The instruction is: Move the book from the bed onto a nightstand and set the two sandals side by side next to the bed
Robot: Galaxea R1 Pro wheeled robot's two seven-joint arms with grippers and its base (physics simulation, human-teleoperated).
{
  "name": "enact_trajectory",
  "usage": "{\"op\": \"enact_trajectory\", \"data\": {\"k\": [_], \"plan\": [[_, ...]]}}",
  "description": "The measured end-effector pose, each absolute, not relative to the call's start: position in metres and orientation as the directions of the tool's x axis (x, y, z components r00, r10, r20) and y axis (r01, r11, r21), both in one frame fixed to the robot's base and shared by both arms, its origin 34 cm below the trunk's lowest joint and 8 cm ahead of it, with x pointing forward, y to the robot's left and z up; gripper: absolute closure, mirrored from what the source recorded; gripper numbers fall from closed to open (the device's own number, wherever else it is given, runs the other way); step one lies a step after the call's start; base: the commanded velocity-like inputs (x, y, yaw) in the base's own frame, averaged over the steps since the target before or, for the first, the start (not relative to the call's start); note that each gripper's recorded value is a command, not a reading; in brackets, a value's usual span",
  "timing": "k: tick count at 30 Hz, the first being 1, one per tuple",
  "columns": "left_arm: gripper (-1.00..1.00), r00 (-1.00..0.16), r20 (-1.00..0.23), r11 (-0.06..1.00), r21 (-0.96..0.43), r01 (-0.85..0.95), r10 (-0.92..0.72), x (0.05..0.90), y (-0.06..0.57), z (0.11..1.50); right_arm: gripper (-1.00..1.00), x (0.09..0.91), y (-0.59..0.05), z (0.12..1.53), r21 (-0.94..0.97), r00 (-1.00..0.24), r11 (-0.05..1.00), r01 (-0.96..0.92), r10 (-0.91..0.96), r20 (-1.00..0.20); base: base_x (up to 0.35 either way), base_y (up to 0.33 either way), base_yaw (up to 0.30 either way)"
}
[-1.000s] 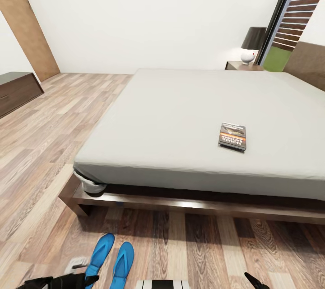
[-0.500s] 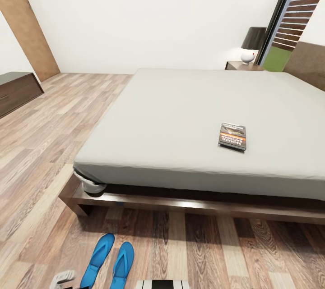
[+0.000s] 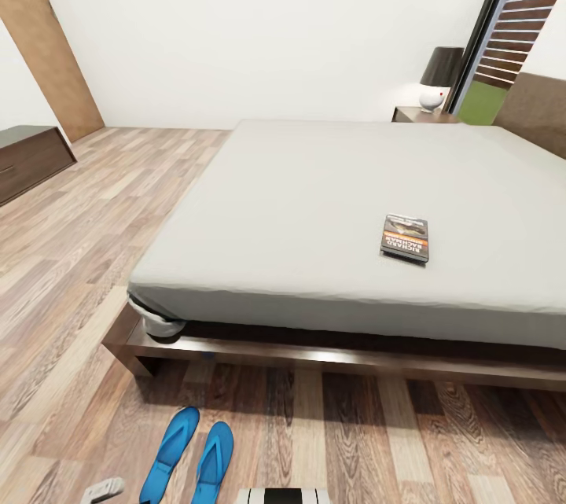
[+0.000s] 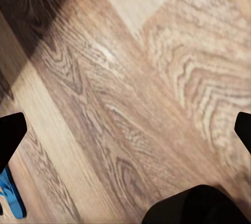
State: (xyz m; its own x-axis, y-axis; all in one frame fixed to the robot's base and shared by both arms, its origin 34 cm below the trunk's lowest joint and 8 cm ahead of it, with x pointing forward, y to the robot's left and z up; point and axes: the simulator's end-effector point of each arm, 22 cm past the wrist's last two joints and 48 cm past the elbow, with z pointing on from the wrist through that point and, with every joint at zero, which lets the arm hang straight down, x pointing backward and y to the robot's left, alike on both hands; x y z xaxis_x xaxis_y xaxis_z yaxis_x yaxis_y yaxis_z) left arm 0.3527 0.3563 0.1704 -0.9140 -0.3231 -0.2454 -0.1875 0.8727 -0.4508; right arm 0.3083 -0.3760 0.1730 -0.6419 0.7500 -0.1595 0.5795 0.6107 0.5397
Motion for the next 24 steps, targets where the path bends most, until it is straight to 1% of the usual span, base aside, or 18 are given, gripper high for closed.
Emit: {"op": "enact_trajectory", "data": {"k": [6,10,24], "plan": [[-1.00,-0.914,-0.243,0.872,-0.451,-0.190,-0.325,0.352,0.352,0.169,-1.00,0.309,-0.376,0.173,0.539,-0.646,0.618,0.572,0.745,-0.169,0.004,-0.007,0.000],[-1.00,-0.915,-0.241,0.872,-0.451,-0.190,-0.324,0.352,0.350,0.168,-1.00,0.310,-0.377,0.173,0.537,-0.647,0.624,0.568,0.742,-0.177,0.048,-0.112,0.000],[-1.00,-0.916,-0.236,0.866,-0.463,-0.189,-0.326,0.352,0.338,0.166,-1.00,0.299,-0.392,0.164,0.461,-0.645,0.646,0.609,0.741,-0.186,0.080,-0.232,0.000]]}}
